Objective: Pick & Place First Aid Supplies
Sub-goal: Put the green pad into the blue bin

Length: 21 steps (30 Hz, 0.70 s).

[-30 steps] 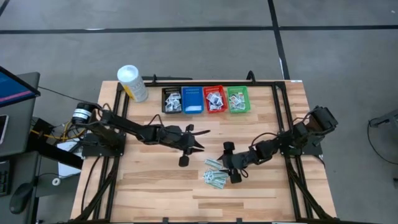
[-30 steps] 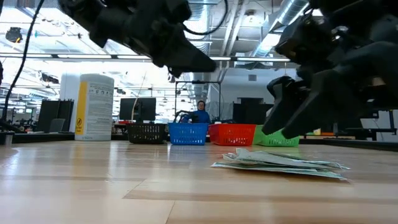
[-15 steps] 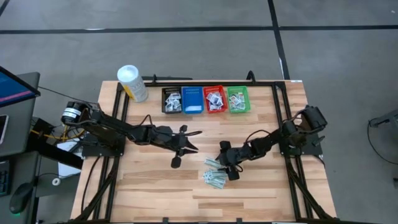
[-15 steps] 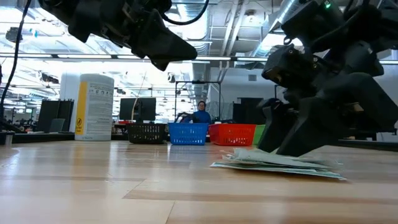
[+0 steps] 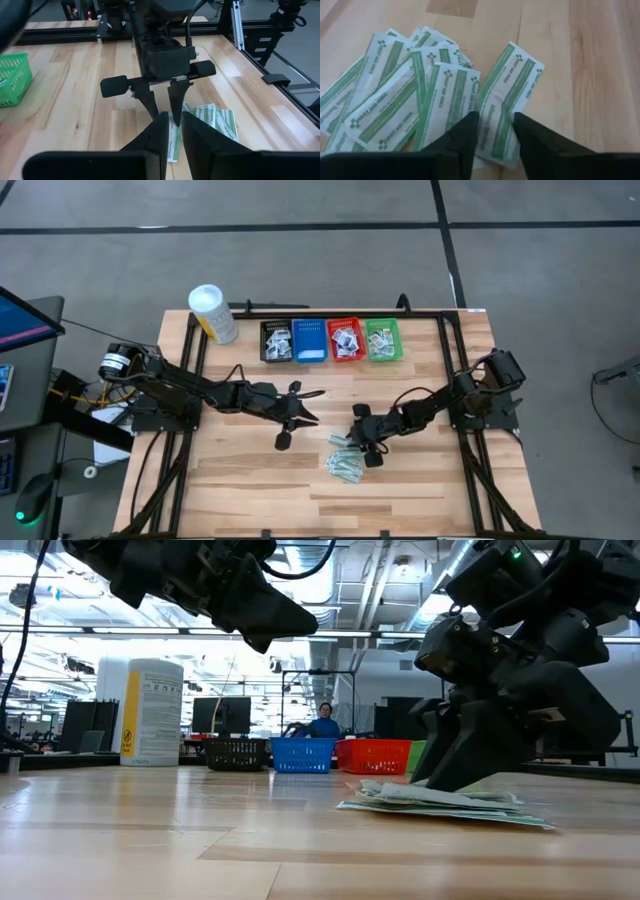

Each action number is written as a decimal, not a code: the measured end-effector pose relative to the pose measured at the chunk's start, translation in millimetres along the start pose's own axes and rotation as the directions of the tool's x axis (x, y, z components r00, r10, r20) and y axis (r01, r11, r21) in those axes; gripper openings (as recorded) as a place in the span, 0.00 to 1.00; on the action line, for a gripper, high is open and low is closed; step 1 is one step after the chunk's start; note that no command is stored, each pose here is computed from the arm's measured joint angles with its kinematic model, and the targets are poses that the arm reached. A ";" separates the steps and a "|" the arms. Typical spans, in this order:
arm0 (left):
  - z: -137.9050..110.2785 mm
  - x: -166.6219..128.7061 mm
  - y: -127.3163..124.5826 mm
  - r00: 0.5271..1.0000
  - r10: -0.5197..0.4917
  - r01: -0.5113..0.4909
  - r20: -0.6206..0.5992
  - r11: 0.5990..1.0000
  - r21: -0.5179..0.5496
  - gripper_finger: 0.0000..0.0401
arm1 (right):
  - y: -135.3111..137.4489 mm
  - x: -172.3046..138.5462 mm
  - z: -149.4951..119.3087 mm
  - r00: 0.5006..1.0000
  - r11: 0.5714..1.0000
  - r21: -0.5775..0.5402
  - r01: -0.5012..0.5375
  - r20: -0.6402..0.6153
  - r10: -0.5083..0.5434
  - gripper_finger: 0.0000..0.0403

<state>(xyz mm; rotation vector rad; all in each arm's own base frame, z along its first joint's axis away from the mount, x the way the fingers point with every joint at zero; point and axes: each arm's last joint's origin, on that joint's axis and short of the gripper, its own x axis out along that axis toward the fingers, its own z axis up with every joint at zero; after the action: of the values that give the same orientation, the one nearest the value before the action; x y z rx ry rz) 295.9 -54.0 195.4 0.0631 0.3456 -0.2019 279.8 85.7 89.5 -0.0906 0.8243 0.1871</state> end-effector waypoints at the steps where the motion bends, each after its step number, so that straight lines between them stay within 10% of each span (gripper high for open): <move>1: 0.0 0.0 0.0 1.000 0.000 0.000 0.000 1.000 0.000 0.13 | -0.1 0.0 0.0 1.000 1.000 0.000 0.001 0.000 -0.001 0.30; 21: 0.0 0.1 0.0 1.000 0.000 0.000 0.001 1.000 -0.024 0.13 | -1.3 -33.9 16.3 0.999 0.999 -0.046 0.002 0.046 0.000 0.16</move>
<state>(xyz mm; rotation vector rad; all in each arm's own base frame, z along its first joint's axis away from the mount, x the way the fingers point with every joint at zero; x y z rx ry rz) 296.0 -54.0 195.4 0.0391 0.3470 -0.1976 269.3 82.5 125.6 -0.1294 0.7741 0.2065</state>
